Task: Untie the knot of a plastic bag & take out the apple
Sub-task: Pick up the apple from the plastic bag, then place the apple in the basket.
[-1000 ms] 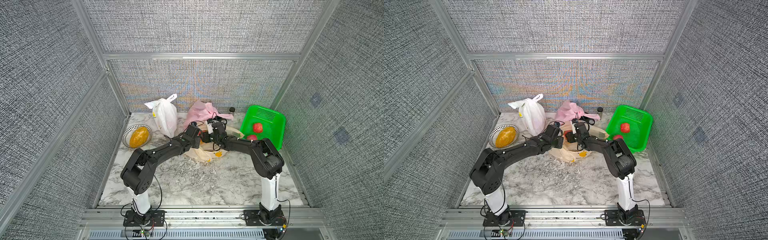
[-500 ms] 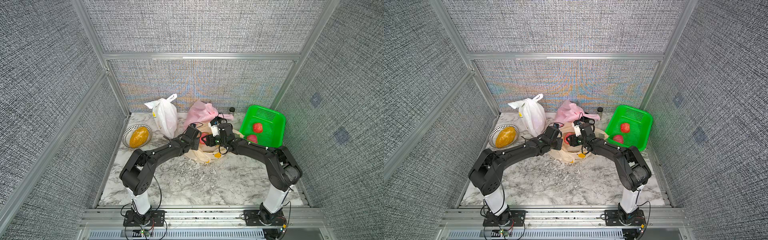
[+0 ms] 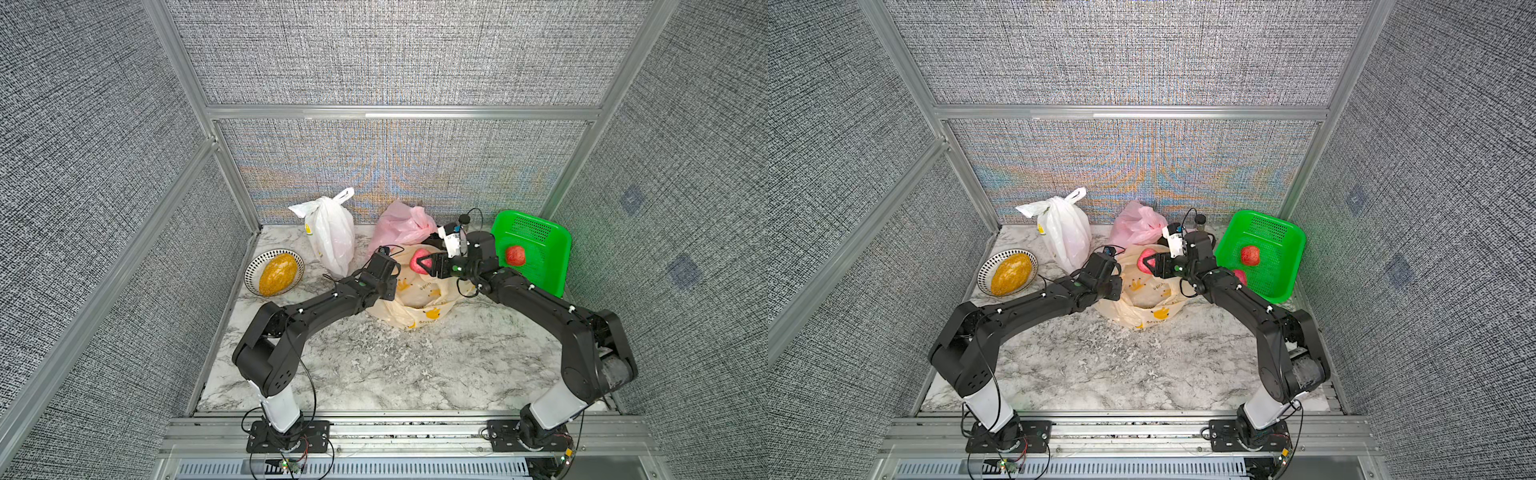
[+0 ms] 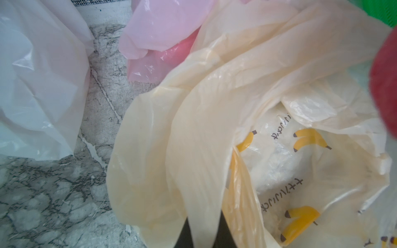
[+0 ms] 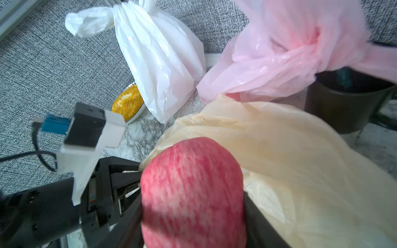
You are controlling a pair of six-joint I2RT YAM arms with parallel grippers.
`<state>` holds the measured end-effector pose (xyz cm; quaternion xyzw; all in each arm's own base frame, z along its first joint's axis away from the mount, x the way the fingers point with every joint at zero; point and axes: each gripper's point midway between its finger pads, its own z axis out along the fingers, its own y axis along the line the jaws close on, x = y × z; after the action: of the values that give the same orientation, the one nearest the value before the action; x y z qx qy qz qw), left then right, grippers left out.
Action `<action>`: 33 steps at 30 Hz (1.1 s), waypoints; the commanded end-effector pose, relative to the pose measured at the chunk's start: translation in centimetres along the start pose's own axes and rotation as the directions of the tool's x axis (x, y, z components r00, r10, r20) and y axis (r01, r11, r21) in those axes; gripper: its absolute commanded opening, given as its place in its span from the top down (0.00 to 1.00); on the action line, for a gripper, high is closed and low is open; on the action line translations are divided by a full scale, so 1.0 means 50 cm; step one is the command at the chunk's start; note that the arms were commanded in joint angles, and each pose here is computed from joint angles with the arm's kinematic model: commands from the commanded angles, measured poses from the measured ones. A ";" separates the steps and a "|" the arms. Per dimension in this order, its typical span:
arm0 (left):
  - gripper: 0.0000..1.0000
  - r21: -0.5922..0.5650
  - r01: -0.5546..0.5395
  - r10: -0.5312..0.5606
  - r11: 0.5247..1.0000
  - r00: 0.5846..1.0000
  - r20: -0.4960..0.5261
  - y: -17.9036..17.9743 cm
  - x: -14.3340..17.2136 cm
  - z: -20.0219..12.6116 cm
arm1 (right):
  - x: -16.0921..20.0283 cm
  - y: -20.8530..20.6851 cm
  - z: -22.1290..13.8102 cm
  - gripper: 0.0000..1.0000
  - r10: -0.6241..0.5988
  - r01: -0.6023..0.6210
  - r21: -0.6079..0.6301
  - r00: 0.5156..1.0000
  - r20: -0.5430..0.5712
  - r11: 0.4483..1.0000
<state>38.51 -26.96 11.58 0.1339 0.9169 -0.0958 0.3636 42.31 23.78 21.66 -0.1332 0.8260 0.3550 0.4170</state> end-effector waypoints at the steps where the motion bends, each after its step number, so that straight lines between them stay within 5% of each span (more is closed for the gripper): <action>1: 0.82 -0.003 -0.002 0.002 1.000 1.000 0.021 0.002 -0.012 -0.010 | -0.023 -0.001 -0.027 0.62 0.027 -0.027 -0.013 1.000 0.016 1.000; 9: 0.67 0.024 -0.003 0.001 1.000 0.999 0.053 -0.006 -0.036 -0.043 | -0.099 -0.110 -0.120 0.62 0.034 -0.057 0.168 0.990 0.138 0.984; 17: 0.58 0.063 -0.005 -0.001 0.998 0.996 0.091 -0.016 -0.066 -0.095 | -0.163 -0.306 -0.238 0.59 0.031 -0.172 0.459 0.954 0.298 0.872; 24: 0.52 0.115 -0.017 0.005 0.993 0.995 0.101 -0.034 -0.076 -0.123 | -0.131 -0.455 -0.251 0.58 0.090 -0.251 0.595 0.954 0.286 0.763; 33: 0.49 0.143 -0.017 0.004 0.990 0.996 0.090 -0.047 -0.071 -0.129 | -0.082 -0.571 -0.229 0.56 0.159 -0.289 0.645 0.954 0.254 0.708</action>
<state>36.31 -27.79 18.72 0.1558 0.8896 -0.1611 0.3979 52.36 -4.46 16.26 0.1619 0.8654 0.0972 0.4641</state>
